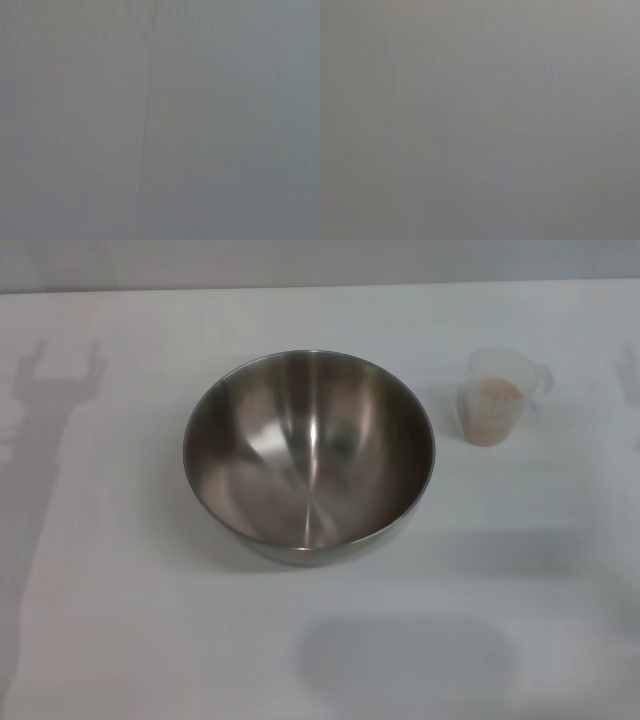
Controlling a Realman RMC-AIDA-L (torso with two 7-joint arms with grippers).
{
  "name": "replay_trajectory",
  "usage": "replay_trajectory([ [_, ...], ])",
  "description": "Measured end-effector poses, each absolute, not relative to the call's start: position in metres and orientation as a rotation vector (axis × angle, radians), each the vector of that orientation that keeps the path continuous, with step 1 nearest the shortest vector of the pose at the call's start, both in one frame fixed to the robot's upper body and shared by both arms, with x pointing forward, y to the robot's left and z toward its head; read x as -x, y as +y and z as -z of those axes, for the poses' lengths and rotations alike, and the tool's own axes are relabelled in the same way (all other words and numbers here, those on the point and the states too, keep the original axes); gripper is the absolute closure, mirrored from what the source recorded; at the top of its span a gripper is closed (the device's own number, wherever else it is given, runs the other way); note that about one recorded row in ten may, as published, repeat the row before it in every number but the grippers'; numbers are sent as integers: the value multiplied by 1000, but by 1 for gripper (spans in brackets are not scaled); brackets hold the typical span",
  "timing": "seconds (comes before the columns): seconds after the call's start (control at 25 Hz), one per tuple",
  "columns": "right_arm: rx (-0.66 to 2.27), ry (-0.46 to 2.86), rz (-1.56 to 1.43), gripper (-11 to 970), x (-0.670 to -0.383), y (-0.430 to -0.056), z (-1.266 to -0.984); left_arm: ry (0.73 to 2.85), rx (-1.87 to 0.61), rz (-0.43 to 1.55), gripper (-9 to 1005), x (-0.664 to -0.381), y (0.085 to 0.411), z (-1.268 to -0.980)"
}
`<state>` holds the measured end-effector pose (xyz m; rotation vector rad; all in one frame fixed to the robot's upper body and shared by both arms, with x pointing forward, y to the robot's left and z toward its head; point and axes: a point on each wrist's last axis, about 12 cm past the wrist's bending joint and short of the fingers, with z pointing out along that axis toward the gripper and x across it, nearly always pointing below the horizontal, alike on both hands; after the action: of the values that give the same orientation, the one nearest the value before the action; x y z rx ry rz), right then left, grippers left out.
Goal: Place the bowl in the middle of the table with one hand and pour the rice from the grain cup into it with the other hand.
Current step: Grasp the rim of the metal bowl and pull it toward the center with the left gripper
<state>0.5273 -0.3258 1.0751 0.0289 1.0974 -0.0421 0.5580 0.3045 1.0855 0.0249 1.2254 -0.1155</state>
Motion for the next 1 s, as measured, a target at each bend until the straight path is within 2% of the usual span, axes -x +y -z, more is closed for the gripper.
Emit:
replay_trajectory([
  [1.0,-26,1095,37,261,-532,-324,-1077,1230,-16,114,271,-562,305,-1088],
])
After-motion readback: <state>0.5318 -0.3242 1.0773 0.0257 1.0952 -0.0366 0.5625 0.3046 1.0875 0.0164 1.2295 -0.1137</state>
